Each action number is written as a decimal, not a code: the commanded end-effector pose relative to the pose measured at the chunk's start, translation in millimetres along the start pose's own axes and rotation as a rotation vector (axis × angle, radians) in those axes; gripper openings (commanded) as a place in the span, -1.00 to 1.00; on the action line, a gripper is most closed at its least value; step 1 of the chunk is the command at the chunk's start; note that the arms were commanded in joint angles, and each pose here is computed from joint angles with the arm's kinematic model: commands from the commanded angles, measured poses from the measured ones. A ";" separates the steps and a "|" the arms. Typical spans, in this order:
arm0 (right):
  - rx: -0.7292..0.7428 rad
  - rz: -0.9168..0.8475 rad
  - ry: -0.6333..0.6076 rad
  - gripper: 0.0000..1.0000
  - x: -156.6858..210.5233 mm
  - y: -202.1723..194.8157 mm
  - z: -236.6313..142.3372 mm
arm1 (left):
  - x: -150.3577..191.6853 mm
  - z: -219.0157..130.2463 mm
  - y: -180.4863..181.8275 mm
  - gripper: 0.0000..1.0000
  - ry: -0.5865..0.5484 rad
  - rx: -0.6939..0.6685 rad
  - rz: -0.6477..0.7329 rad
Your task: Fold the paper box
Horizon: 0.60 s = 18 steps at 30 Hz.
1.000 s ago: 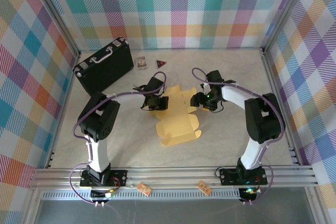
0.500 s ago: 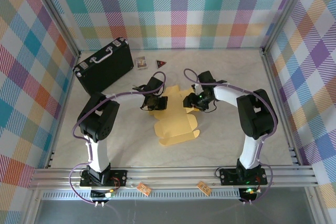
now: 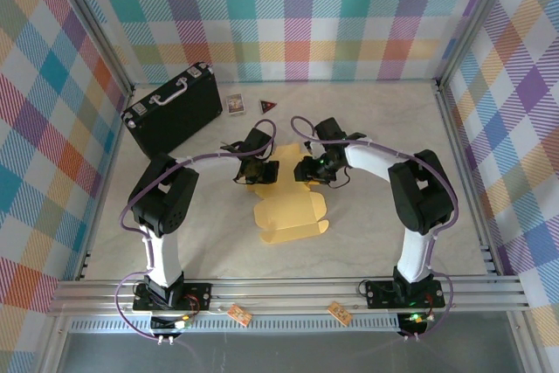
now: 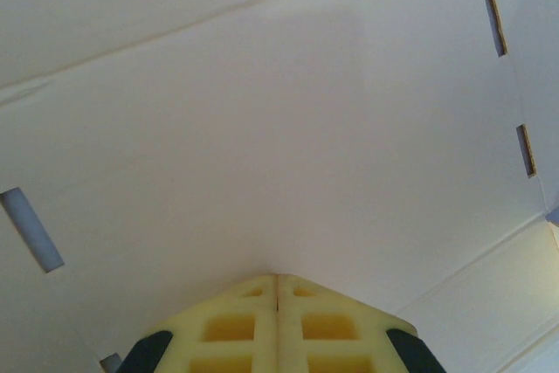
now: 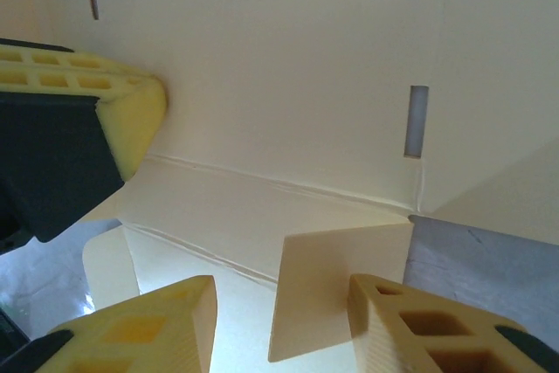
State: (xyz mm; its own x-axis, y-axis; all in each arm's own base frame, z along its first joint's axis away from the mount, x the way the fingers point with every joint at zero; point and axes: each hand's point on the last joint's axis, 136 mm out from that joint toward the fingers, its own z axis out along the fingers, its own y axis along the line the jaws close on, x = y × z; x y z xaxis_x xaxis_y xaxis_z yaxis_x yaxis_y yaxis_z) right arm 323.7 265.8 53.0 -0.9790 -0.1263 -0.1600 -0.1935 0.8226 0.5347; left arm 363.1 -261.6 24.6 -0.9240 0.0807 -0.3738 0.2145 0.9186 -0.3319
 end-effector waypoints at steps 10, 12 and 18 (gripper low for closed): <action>-0.022 0.041 0.062 -0.16 8.7 -8.4 34.0 | 34.8 2.8 9.5 -0.98 0.104 -0.039 0.010; -0.011 0.053 0.072 -0.17 11.8 -12.9 37.4 | 34.5 2.6 9.6 -0.99 0.103 -0.040 0.010; 0.005 0.063 0.080 -0.18 14.3 -16.6 38.2 | 34.9 2.7 9.4 -0.99 0.103 -0.038 0.011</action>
State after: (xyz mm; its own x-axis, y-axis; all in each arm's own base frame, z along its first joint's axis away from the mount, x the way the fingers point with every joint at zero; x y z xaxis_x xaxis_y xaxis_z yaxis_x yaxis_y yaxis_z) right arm 322.3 274.2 30.2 -0.9874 -0.1189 -0.1043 -0.1572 0.8124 0.5615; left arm 362.1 -260.9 24.6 -0.9242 0.0809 -0.3732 0.2143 0.9187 -0.3316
